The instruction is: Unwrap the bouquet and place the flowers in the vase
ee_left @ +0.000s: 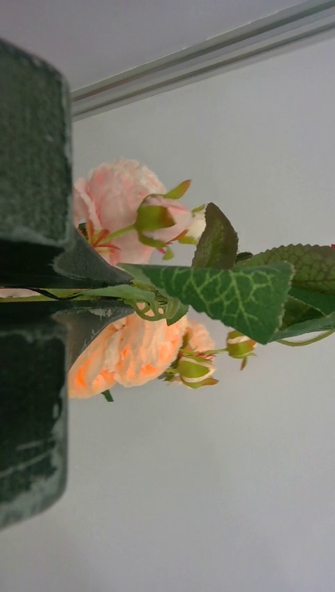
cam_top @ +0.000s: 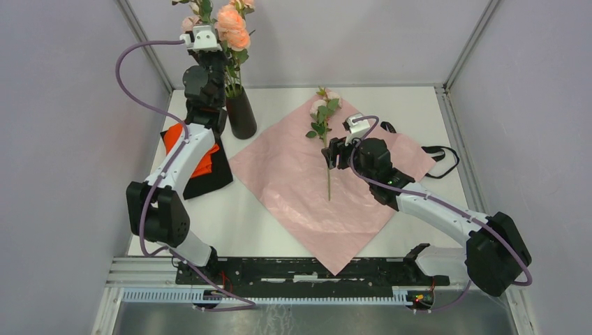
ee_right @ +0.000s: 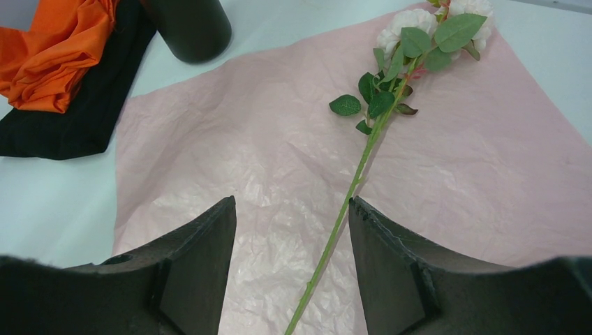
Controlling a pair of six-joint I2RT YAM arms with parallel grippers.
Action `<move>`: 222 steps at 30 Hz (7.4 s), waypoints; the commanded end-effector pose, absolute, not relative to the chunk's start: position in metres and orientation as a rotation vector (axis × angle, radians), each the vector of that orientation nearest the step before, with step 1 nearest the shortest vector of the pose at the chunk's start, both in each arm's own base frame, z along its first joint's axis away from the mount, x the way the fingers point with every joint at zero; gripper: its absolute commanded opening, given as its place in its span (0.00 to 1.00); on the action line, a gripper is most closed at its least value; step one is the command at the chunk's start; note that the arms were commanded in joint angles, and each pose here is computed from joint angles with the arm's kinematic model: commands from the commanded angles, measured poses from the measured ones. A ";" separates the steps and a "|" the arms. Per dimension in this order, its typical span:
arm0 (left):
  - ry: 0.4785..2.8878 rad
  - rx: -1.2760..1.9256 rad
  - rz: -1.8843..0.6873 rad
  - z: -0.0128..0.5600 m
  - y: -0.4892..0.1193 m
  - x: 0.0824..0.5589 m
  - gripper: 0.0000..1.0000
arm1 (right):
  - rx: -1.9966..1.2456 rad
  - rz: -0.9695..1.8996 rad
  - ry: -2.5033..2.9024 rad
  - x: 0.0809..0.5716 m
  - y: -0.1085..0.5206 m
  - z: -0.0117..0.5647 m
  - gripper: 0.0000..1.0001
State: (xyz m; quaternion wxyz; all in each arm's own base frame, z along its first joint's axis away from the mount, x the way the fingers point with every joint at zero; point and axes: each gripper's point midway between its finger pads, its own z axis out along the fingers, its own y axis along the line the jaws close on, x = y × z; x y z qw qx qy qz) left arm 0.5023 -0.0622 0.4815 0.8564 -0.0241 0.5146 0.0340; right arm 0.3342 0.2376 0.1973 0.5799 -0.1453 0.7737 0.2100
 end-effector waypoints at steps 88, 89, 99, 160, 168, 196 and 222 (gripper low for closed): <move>1.617 -0.110 -0.150 0.241 -0.117 0.441 0.99 | -0.324 0.205 2.204 0.412 0.235 0.040 0.00; 1.617 -0.107 -0.157 0.242 -0.120 0.439 0.98 | -0.321 0.207 2.193 0.412 0.234 0.045 0.00; 1.618 0.068 -0.610 0.259 -0.221 0.409 0.98 | -0.282 0.326 1.982 0.400 0.233 0.145 0.00; 1.240 0.152 -0.100 0.455 -0.183 0.484 0.02 | -0.310 0.325 1.712 0.336 0.221 0.231 0.51; 1.073 -0.067 0.105 0.491 -0.110 0.467 0.02 | -0.324 0.323 1.741 0.342 0.221 0.216 0.51; 1.001 -0.041 0.079 0.458 -0.078 0.508 0.02 | -0.361 0.322 1.784 0.344 0.224 0.191 0.49; 1.219 -0.071 0.057 0.349 -0.078 0.525 0.02 | -0.365 0.328 1.817 0.345 0.226 0.178 0.48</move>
